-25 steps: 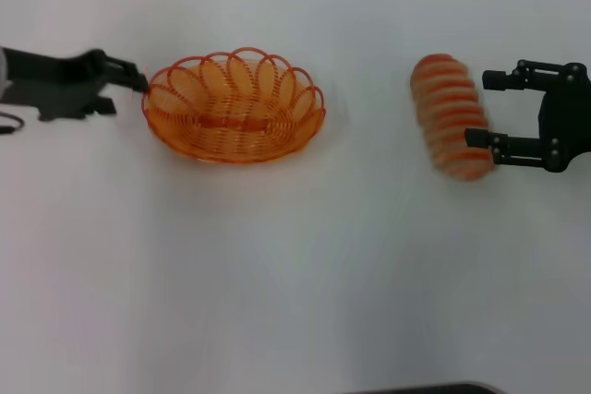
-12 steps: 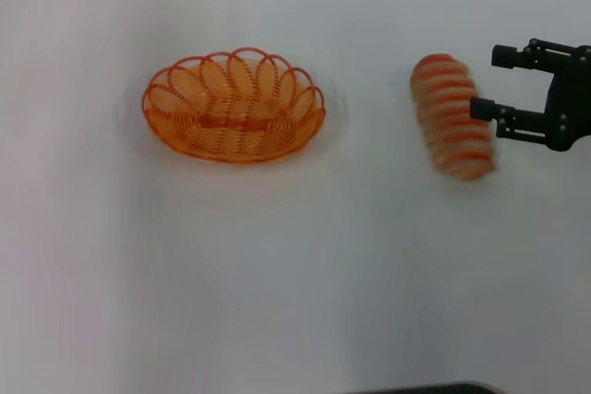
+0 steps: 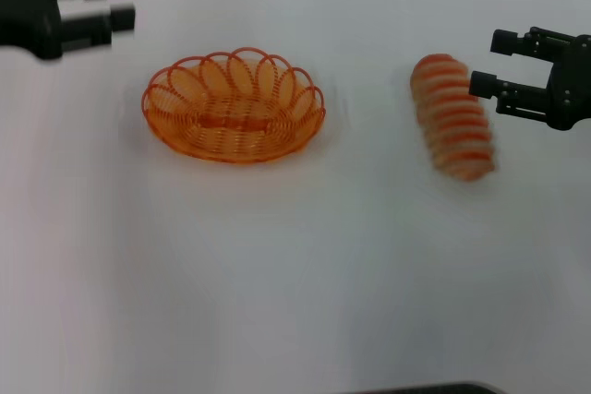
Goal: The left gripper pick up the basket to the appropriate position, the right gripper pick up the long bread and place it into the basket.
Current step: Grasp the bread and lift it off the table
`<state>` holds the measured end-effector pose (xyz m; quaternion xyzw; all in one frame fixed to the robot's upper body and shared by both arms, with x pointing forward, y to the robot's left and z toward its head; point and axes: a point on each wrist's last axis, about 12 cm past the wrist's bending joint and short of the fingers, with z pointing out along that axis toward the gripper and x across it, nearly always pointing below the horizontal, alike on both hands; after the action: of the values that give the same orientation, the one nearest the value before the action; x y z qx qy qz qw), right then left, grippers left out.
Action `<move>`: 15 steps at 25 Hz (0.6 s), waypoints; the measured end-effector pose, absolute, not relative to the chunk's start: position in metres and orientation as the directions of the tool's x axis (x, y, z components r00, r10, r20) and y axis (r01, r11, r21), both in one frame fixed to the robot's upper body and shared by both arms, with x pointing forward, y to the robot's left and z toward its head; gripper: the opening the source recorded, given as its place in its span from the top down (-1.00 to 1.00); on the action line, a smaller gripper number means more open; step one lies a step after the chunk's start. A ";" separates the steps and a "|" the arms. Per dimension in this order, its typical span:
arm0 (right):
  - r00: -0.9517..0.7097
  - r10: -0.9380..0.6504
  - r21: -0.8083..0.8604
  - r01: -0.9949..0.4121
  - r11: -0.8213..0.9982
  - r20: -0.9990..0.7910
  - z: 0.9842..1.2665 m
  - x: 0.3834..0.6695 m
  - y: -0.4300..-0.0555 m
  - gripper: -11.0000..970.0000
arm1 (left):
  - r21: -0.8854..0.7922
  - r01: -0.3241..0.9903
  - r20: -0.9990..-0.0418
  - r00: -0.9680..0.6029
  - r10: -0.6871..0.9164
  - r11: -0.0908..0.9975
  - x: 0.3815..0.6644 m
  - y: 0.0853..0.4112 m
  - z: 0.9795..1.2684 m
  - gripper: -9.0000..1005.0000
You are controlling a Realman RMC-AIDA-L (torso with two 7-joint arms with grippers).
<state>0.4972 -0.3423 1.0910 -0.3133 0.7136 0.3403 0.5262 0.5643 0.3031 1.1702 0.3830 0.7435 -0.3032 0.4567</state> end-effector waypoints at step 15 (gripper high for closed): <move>-0.310 -0.016 0.242 -0.771 0.588 -0.950 1.079 0.488 -0.342 -0.54 | -0.116 0.882 -0.828 -0.339 0.446 0.457 0.531 0.317 1.130 -0.14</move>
<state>0.4876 -0.3424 1.0792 -0.2722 0.7235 0.3629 0.5203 0.5315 0.3172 1.1300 0.4337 0.7656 -0.2891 0.3771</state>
